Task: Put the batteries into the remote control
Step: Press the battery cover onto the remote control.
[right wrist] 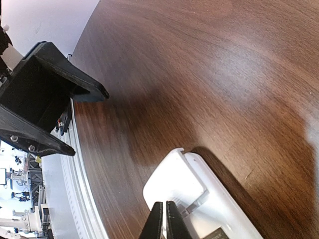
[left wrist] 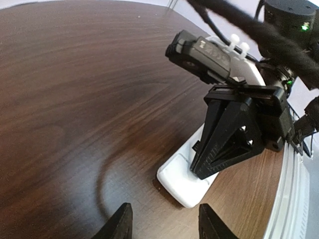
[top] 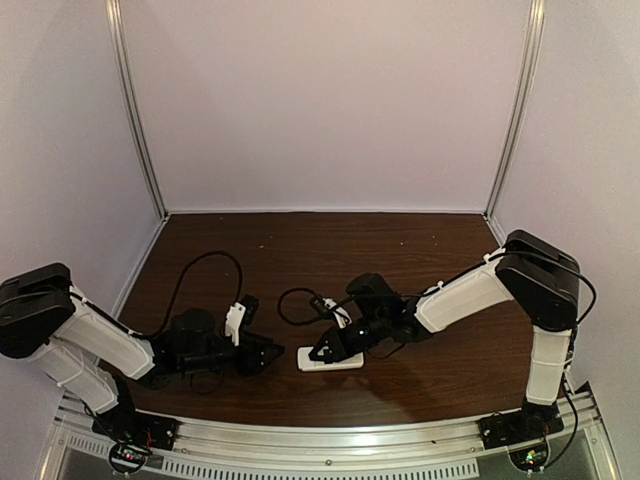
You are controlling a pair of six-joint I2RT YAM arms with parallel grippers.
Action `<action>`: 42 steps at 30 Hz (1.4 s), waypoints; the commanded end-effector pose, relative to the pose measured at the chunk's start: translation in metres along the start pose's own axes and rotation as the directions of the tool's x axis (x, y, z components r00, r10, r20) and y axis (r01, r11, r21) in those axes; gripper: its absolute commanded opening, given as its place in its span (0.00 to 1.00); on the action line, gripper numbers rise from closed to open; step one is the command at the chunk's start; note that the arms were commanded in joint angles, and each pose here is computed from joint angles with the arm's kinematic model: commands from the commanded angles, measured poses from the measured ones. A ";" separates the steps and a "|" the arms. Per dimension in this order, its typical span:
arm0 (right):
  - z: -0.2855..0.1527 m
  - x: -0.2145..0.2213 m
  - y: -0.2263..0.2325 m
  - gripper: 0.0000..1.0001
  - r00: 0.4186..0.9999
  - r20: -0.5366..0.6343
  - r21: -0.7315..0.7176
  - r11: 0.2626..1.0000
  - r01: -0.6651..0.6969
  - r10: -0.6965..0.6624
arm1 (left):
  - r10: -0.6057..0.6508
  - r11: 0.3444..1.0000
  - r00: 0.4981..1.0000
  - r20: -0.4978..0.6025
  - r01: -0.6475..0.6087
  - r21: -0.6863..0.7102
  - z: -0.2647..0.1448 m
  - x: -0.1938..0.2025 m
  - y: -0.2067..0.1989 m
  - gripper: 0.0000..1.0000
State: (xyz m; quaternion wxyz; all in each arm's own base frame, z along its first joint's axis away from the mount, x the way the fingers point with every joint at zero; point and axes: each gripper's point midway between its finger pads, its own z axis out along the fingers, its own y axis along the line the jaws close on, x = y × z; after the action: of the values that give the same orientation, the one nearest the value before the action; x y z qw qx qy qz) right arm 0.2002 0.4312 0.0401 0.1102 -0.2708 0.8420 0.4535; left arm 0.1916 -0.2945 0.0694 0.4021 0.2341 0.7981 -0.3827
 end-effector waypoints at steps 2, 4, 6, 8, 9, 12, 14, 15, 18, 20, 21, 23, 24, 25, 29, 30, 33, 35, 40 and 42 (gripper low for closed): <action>0.000 0.025 -0.030 0.06 0.997 -0.046 0.108 0.992 -0.064 0.069 | -0.271 0.960 0.963 -0.003 0.270 -0.071 0.020 0.006 0.002 0.45; -0.001 0.024 -0.029 0.06 0.997 -0.043 0.105 0.993 -0.061 0.066 | -0.321 0.944 0.947 -0.011 0.319 -0.079 0.025 0.010 0.003 0.43; -0.001 0.025 -0.029 0.06 0.997 -0.043 0.106 0.993 -0.060 0.065 | -0.361 0.928 0.932 -0.019 0.357 -0.107 0.030 0.016 0.007 0.39; -0.002 0.024 -0.029 0.06 0.997 -0.040 0.105 0.993 -0.060 0.065 | -0.379 0.919 0.925 -0.028 0.373 -0.129 0.034 0.020 0.010 0.35; -0.002 0.025 -0.029 0.06 0.997 -0.041 0.104 0.993 -0.060 0.065 | -0.380 0.918 0.924 -0.031 0.373 -0.137 0.035 0.021 0.011 0.34; -0.002 0.024 -0.028 0.06 0.997 -0.039 0.102 0.993 -0.059 0.063 | -0.370 0.922 0.928 -0.049 0.361 -0.140 0.041 0.022 0.009 0.32; -0.002 0.024 -0.028 0.06 0.997 -0.039 0.101 0.993 -0.057 0.062 | -0.365 0.926 0.929 -0.056 0.356 -0.122 0.045 0.021 0.004 0.31; -0.002 0.024 -0.028 0.06 0.997 -0.037 0.102 0.993 -0.058 0.062 | -0.366 0.927 0.929 -0.061 0.357 -0.116 0.047 0.021 0.002 0.30; -0.002 0.024 -0.028 0.06 0.997 -0.038 0.102 0.993 -0.059 0.064 | -0.366 0.928 0.928 -0.074 0.357 -0.107 0.051 0.023 -0.001 0.29; -0.002 0.024 -0.028 0.06 0.998 -0.037 0.100 0.993 -0.056 0.060 | -0.369 0.927 0.926 -0.080 0.359 -0.111 0.055 0.024 -0.001 0.27; -0.002 0.023 -0.027 0.06 0.998 -0.036 0.099 0.994 -0.056 0.060 | -0.371 0.925 0.924 -0.089 0.360 -0.119 0.057 0.027 -0.001 0.25; -0.003 0.023 -0.028 0.06 0.998 -0.034 0.099 0.994 -0.056 0.059 | -0.377 0.922 0.920 -0.104 0.362 -0.134 0.060 0.031 0.000 0.23; -0.003 0.023 -0.028 0.06 0.998 -0.034 0.100 0.993 -0.056 0.060 | -0.378 0.922 0.919 -0.113 0.362 -0.140 0.061 0.032 0.000 0.22; -0.003 0.023 -0.027 0.06 0.998 -0.033 0.099 0.994 -0.055 0.059 | -0.377 0.922 0.918 -0.125 0.358 -0.147 0.063 0.035 -0.001 0.21; -0.004 0.021 -0.026 0.06 0.998 -0.026 0.095 0.994 -0.052 0.055 | -0.371 0.924 0.917 -0.149 0.347 -0.162 0.067 0.040 -0.003 0.18; -0.004 0.021 -0.025 0.06 0.998 -0.023 0.094 0.994 -0.051 0.053 | -0.368 0.924 0.917 -0.155 0.343 -0.166 0.068 0.041 -0.002 0.17; -0.007 0.018 -0.023 0.06 0.999 -0.010 0.095 0.994 -0.046 0.047 | -0.359 0.927 0.915 -0.183 0.327 -0.183 0.068 0.047 -0.003 0.14; -0.009 0.016 -0.021 0.06 0.999 0.000 0.092 0.995 -0.044 0.044 | -0.361 0.925 0.911 -0.198 0.324 -0.197 0.066 0.052 -0.002 0.13; -0.022 0.007 -0.008 0.10 0.998 0.048 0.071 0.997 -0.034 0.030 | -0.372 0.918 0.900 -0.228 0.320 -0.234 0.062 0.062 0.004 0.10; -0.029 0.003 -0.001 0.14 0.998 0.066 0.067 0.997 -0.028 0.023 | -0.375 0.916 0.897 -0.233 0.319 -0.244 0.061 0.064 0.005 0.09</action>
State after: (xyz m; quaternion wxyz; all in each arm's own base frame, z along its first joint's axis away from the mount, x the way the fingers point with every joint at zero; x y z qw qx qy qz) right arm 0.1975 0.4169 0.0443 0.1252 -0.2564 0.8483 0.4461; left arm 0.2123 -0.3513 0.0307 0.2928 0.0715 0.8719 -0.3858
